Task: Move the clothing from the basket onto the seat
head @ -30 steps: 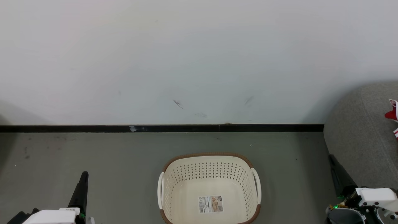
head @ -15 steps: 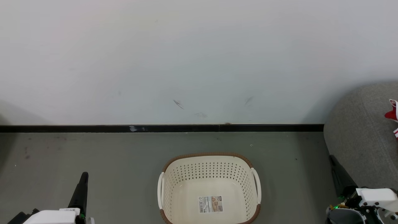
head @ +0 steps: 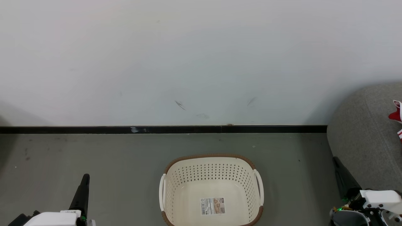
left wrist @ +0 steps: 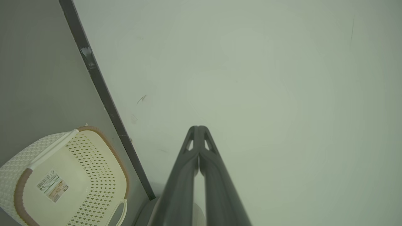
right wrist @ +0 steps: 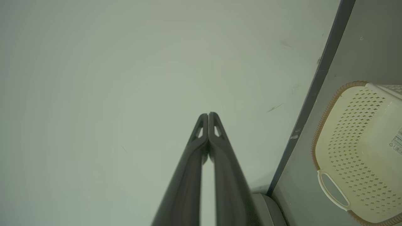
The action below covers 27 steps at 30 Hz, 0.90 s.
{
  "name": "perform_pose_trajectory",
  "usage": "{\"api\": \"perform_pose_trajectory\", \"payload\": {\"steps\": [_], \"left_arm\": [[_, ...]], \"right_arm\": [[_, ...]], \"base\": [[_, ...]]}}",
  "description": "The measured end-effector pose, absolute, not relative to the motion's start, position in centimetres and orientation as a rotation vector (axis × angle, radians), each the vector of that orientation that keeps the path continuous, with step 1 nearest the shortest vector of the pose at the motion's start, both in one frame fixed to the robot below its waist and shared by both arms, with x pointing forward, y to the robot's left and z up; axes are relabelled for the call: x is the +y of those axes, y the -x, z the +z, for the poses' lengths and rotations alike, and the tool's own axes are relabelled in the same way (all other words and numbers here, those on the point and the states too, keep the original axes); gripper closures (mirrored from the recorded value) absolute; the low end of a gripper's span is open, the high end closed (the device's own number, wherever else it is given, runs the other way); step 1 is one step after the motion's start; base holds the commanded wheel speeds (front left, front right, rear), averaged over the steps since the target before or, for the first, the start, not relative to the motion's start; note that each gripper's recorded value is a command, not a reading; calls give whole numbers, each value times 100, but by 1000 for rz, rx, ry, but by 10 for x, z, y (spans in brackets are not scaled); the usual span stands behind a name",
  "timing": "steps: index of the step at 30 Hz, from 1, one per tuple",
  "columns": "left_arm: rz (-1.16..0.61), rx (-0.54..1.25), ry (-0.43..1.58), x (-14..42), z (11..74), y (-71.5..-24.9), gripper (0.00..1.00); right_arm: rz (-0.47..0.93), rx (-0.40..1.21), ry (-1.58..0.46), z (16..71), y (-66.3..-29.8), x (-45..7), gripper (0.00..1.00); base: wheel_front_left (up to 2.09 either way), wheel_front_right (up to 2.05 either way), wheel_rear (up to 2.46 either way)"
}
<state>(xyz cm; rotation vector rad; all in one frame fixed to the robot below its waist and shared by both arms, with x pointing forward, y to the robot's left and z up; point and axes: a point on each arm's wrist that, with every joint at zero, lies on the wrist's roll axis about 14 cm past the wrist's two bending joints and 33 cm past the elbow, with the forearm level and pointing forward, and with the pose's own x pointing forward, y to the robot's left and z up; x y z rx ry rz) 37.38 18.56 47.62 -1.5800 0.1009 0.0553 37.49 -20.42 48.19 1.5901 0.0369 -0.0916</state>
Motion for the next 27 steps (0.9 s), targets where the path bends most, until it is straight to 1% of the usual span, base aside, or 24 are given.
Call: {"api": "perform_pose_trajectory", "payload": {"steps": [27], "left_arm": [[57,101,1580,186,476,-374,100]], "right_arm": [[-94,35,-1592,482,-375,-205,100]], "base": [[0,0,0]]}}
